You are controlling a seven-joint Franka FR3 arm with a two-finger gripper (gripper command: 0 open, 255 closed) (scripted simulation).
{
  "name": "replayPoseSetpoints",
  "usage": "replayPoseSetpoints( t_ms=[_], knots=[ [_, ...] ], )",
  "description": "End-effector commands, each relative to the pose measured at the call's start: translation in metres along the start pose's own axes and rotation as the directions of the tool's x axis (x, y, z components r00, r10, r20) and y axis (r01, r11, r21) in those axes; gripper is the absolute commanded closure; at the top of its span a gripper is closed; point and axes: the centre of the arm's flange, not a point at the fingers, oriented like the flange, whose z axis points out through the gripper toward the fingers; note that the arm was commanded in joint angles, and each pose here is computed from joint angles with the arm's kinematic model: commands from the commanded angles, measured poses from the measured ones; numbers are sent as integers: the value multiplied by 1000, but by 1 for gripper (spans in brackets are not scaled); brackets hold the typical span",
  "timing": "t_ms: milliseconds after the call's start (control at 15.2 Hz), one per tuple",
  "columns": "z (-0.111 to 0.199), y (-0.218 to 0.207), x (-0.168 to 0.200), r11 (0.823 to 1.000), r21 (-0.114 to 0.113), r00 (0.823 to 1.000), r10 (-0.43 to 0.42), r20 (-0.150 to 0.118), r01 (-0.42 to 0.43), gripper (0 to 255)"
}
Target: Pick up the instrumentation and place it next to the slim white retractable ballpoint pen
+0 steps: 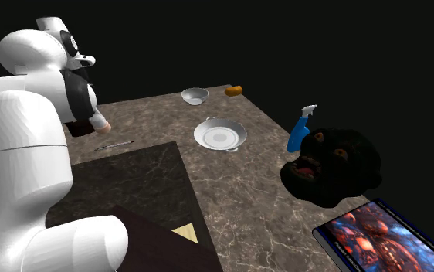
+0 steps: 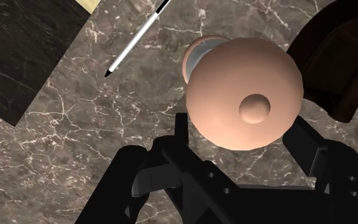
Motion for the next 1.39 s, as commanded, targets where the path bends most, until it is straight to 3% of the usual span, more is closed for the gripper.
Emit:
replayPoseSetpoints(
  t_ms=[0,396,924,990,1320],
  knots=[
    [10,-1,-1,1000,1,1000,0,-1,0,255],
    [42,-1,-3,1000,1,1000,0,-1,0,255],
    [42,-1,-3,1000,1,1000,0,-1,0,255],
    [42,-1,-3,1000,1,1000,0,-1,0,0],
    [42,-1,-3,1000,1,1000,0,-1,0,0]
  ],
)
